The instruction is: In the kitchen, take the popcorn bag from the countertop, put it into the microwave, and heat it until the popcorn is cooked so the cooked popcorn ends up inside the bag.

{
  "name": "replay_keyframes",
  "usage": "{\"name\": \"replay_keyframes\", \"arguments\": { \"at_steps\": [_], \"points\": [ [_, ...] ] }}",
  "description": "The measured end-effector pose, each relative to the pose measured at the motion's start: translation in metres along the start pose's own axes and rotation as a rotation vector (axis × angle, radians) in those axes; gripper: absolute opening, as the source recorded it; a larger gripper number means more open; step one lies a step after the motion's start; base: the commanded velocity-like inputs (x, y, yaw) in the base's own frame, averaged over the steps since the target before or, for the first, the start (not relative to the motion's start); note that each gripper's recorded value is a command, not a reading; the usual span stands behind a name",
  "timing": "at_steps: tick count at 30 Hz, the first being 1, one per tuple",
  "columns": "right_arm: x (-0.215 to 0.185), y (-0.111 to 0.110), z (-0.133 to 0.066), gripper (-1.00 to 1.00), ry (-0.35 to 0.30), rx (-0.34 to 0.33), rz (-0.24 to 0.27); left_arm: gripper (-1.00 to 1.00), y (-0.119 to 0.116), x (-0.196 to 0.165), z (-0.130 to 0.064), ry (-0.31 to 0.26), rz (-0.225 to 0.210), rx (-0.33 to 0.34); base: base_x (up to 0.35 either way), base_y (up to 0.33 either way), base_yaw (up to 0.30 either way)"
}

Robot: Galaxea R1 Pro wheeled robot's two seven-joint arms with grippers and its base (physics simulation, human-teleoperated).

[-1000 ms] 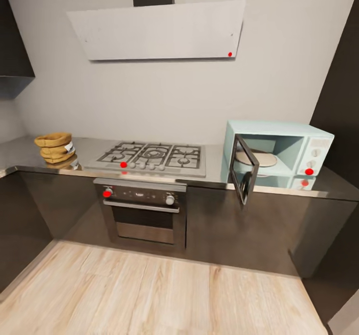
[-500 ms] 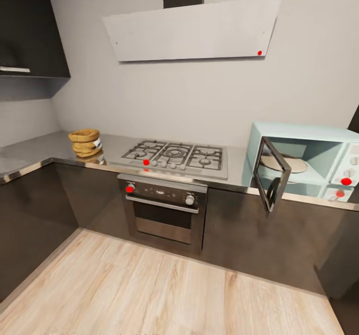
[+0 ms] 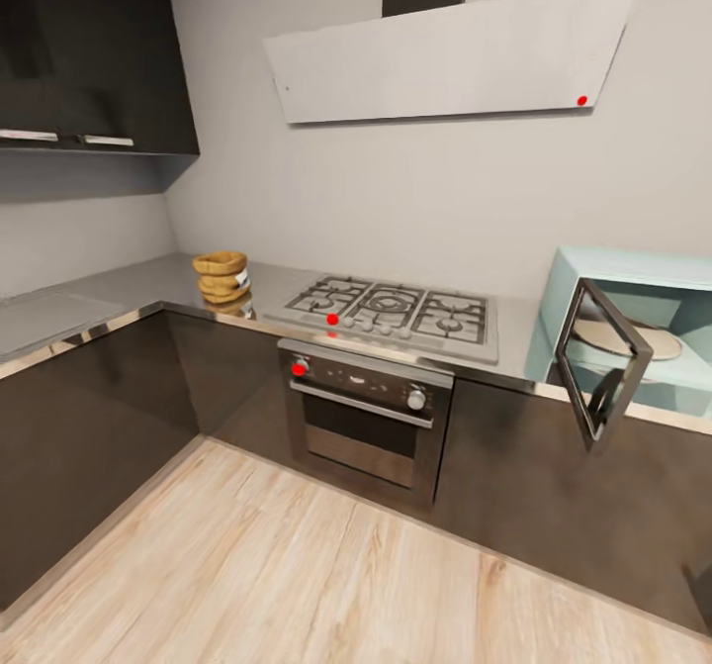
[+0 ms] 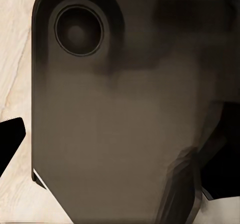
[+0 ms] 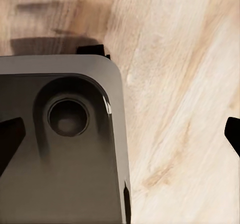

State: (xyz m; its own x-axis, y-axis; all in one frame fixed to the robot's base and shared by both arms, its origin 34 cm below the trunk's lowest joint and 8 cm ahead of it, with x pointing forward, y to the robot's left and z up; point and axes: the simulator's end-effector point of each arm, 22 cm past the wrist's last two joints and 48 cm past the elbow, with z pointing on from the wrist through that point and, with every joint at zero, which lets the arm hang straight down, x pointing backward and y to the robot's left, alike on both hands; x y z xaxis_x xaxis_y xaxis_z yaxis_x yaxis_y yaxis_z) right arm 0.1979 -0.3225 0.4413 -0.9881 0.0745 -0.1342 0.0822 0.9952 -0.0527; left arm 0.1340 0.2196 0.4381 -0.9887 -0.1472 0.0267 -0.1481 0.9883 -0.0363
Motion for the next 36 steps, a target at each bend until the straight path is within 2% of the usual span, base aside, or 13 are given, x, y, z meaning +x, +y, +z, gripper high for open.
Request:
{"name": "replay_keyframes", "arguments": {
  "at_steps": [14,17,36],
  "points": [
    [0.0004,0.0005,0.0000,1.00,0.001,0.002,0.000,1.00,0.0000,0.0000,0.0000,0.000,0.000,0.000,0.000,0.000,0.269],
    [0.0009,0.0078,0.0002,1.00,0.001,-0.001,0.001,1.00,0.0000,0.0002,0.0000,0.000,0.000,0.000,0.000,0.000,0.269],
    [0.0005,0.0067,0.0002,1.00,-0.001,0.013,0.001,1.00,0.0000,-0.0001,0.0000,0.000,0.000,0.000,0.000,0.000,0.270]
  ]
}}
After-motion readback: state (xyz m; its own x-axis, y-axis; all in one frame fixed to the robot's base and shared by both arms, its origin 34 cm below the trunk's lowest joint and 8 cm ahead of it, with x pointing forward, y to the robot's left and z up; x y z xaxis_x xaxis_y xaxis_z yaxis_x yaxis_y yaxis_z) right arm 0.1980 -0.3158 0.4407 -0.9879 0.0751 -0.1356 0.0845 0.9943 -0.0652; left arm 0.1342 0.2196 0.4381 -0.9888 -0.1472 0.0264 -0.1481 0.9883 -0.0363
